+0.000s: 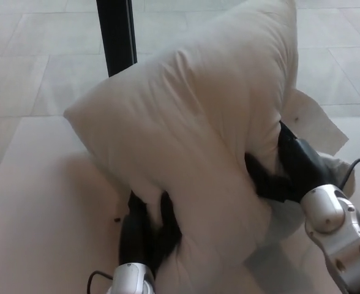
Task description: The robot uses its left hand to press on the left side of the pillow kept in the middle of the desk and uses its right hand to lift up and the right side of the pillow and turn it over
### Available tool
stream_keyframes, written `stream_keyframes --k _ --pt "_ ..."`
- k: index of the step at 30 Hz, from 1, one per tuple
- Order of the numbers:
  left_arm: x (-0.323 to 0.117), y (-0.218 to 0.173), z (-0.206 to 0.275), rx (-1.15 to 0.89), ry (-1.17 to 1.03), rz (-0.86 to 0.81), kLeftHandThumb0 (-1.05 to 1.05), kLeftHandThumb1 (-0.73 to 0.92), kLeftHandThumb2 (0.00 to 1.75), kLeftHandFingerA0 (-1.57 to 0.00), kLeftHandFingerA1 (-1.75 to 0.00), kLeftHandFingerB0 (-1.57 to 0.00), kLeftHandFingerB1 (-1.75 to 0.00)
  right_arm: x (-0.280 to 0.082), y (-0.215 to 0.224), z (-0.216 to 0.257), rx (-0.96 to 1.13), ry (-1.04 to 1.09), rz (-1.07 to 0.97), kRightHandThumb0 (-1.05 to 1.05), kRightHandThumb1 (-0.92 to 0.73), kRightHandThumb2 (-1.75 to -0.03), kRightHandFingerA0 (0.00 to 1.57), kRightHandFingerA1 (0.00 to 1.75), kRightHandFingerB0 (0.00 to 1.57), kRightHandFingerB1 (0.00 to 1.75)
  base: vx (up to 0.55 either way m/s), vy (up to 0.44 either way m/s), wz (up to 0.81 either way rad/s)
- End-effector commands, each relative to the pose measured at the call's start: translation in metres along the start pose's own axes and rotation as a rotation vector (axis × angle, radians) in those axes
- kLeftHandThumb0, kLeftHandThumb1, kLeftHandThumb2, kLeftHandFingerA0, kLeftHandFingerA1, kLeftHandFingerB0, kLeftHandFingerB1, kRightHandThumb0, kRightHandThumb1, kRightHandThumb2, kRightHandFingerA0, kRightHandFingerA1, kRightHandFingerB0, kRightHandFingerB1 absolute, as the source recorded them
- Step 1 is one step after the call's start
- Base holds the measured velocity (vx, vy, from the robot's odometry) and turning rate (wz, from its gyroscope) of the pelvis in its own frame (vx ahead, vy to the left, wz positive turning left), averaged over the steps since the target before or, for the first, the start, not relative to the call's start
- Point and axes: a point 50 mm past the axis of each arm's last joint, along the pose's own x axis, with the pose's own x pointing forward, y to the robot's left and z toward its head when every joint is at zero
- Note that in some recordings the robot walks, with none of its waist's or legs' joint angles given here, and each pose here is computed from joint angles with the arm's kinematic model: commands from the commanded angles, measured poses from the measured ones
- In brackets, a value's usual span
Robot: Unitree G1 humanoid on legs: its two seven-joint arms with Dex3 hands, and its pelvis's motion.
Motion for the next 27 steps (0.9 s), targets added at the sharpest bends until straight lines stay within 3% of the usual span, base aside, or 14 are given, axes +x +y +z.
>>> stream_keyframes --k 1,4,6,7,10,12,13,16,19,21,22,23,26,27 --pt "-0.020 0.001 -0.035 -0.125 0.229 0.015 -0.65 0.82 0.64 -0.16 -0.66 0.00 0.00 -0.013 -0.023 -0.007 0.722 -0.028 0.276 -0.70 -0.68 -0.62 0.31 0.48 0.37 0.33 0.00 0.000 0.00" --pt "-0.016 0.059 -0.009 -0.098 0.155 0.092 -0.71 0.70 0.93 -0.07 -0.54 0.00 -0.02 -0.019 -0.090 -0.033 0.665 -0.021 0.127 -0.69 -0.68 -0.61 0.33 0.45 0.35 0.31 0.00 0.000 0.00" --pt "-0.017 0.097 0.009 -0.090 0.114 0.158 -0.63 0.82 0.64 -0.13 -0.55 0.00 -0.03 -0.031 -0.125 -0.056 0.652 0.017 0.038 -0.65 -0.57 -0.97 0.37 0.58 0.21 0.44 0.00 0.000 0.00" --pt "-0.019 0.112 0.017 -0.086 0.106 0.185 -0.78 0.65 0.92 -0.11 -0.59 0.00 -0.04 -0.037 -0.139 -0.065 0.654 0.040 -0.003 -0.70 -0.59 -0.95 0.34 0.57 0.20 0.43 0.00 0.000 0.00" --pt "-0.031 0.162 0.037 -0.047 0.072 0.256 -0.76 0.64 0.91 -0.13 -0.57 0.00 -0.04 -0.060 -0.172 -0.101 0.664 0.111 -0.108 -0.68 -0.72 -0.62 0.35 0.41 0.32 0.31 0.00 0.000 0.00" --pt "-0.038 0.185 0.044 -0.075 0.060 0.294 -0.69 0.59 0.93 -0.12 -0.57 0.00 -0.15 -0.074 -0.183 -0.117 0.663 0.153 -0.172 -0.73 -0.66 -0.64 0.39 0.44 0.34 0.32 0.00 0.000 0.00" --pt "-0.043 0.202 0.051 -0.097 0.050 0.324 -0.64 0.72 0.63 -0.12 -0.46 0.00 -0.16 -0.086 -0.191 -0.129 0.647 0.199 -0.226 -0.66 -0.53 -0.96 0.41 0.58 0.21 0.44 0.00 0.000 0.00" --pt "-0.052 0.223 0.057 -0.108 0.036 0.370 -0.69 0.54 0.89 -0.18 -0.57 -0.04 -0.26 -0.109 -0.204 -0.147 0.665 0.232 -0.278 -0.70 -0.69 -0.61 0.34 0.42 0.31 0.31 0.00 0.000 0.00" --pt "-0.064 0.243 0.065 -0.087 0.024 0.405 -0.71 0.54 0.91 -0.23 -0.59 -0.07 -0.48 -0.130 -0.216 -0.166 0.721 0.246 -0.360 -0.73 -0.53 -0.92 0.34 0.57 0.23 0.44 0.00 0.000 0.00" --pt "-0.089 0.271 0.072 -0.057 -0.009 0.464 -0.78 0.65 0.60 -0.43 -0.65 -0.20 -0.50 -0.168 -0.235 -0.192 0.796 0.322 -0.581 -0.77 -0.64 -0.59 0.47 0.45 0.38 0.31 0.00 0.000 0.00" --pt "-0.096 0.282 0.073 -0.093 -0.018 0.511 -0.84 0.51 0.91 -0.41 -0.68 -0.23 -0.57 -0.181 -0.241 -0.199 0.823 0.328 -0.634 -0.80 -0.57 -0.68 0.38 0.46 0.29 0.34 0.00 0.000 0.00" --pt "-0.104 0.291 0.074 -0.130 -0.013 0.560 -0.82 0.60 0.58 -0.38 -0.58 -0.19 -0.59 -0.194 -0.246 -0.203 0.821 0.360 -0.714 -0.83 -0.59 -0.67 0.39 0.45 0.29 0.33 0.00 0.000 0.00" --pt "-0.125 0.310 0.071 -0.192 -0.019 0.648 -0.80 0.58 0.57 -0.42 -0.63 -0.09 -0.57 -0.228 -0.257 -0.221 0.904 0.414 -0.860 -0.76 -0.69 -0.62 0.28 0.36 0.25 0.29 0.00 0.000 0.00" --pt "-0.135 0.317 0.067 -0.175 -0.010 0.706 -0.79 0.45 0.87 -0.30 -0.62 -0.04 -0.51 -0.239 -0.259 -0.228 0.900 0.446 -0.922 -0.75 -0.71 -0.62 0.29 0.38 0.25 0.29 0.00 0.000 0.00"
